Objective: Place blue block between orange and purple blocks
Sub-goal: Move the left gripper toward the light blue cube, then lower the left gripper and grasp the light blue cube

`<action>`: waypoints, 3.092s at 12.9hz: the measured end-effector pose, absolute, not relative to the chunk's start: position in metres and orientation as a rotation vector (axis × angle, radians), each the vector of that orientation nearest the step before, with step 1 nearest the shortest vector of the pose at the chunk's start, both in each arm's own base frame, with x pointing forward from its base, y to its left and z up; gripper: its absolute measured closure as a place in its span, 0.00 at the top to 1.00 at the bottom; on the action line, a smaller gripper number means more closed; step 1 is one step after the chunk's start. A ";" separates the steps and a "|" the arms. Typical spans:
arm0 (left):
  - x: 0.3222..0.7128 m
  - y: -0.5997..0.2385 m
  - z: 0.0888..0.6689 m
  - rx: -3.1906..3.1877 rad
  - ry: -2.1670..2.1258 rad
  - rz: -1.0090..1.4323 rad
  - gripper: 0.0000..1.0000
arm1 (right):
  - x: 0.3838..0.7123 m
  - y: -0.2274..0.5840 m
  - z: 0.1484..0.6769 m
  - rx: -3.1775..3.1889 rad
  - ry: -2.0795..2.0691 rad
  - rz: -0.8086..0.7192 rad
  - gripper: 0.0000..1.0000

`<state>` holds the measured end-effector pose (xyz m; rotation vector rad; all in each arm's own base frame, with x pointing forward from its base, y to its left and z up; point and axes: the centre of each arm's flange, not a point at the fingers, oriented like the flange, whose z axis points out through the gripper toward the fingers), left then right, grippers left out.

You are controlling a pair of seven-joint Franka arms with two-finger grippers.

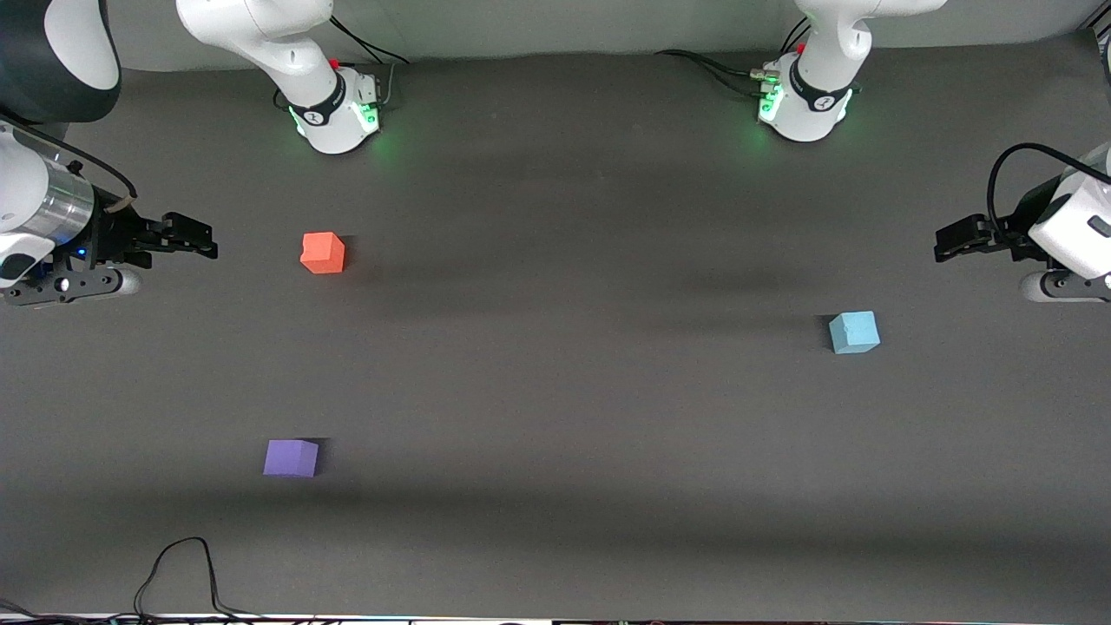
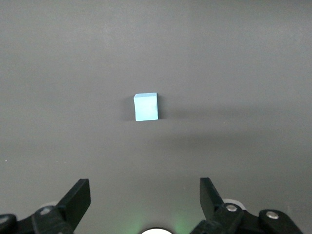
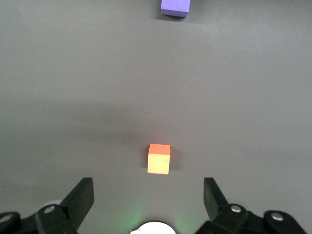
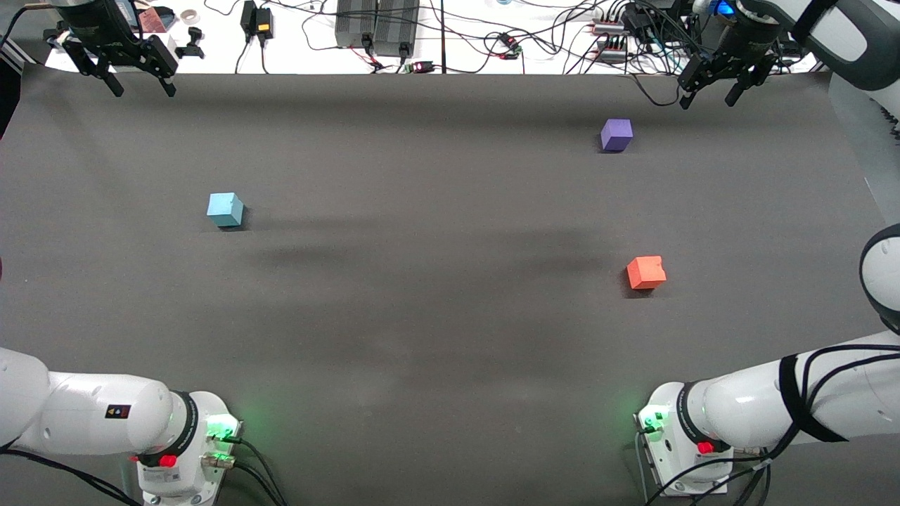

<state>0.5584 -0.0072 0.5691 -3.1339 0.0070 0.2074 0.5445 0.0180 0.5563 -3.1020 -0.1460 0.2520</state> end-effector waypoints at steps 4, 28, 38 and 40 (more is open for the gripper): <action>0.558 -0.006 0.569 -3.134 0.004 0.207 1.00 | 0.545 0.018 0.556 -3.102 -0.146 0.252 1.00; 0.529 0.017 0.326 -3.117 -0.015 0.079 1.00 | 0.545 0.018 0.554 -3.102 -0.145 0.258 1.00; 0.525 0.012 0.194 -3.112 0.012 0.056 1.00 | 0.545 0.018 0.553 -3.102 -0.145 0.262 1.00; 0.525 0.012 0.194 -3.112 0.012 0.057 0.94 | 0.545 0.018 0.553 -3.102 -0.145 0.262 1.00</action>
